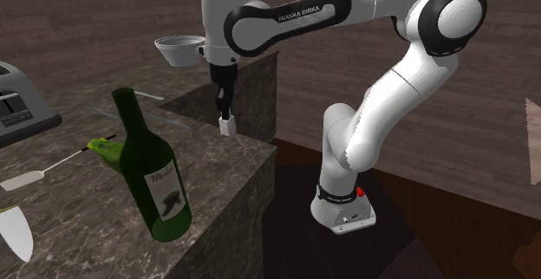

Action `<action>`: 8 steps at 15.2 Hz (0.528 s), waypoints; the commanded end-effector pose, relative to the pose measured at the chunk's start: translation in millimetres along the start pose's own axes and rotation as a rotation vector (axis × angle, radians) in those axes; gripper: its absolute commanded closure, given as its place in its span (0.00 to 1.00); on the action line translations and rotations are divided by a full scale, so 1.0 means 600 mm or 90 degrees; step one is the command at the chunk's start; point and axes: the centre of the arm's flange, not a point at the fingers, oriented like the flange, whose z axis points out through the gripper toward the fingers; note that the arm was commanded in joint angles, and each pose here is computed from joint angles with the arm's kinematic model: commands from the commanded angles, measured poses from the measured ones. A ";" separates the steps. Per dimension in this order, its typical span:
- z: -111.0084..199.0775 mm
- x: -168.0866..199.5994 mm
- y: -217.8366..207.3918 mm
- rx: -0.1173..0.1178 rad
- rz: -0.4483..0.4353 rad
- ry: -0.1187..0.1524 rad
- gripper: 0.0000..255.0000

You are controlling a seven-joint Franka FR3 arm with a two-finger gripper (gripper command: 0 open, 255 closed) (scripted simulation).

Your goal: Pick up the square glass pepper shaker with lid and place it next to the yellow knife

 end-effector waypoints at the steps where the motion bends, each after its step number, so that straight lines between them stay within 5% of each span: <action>1: -0.019 0.001 0.001 0.000 0.000 0.000 1.00; 8: -0.080 0.005 0.004 0.000 0.000 0.000 1.00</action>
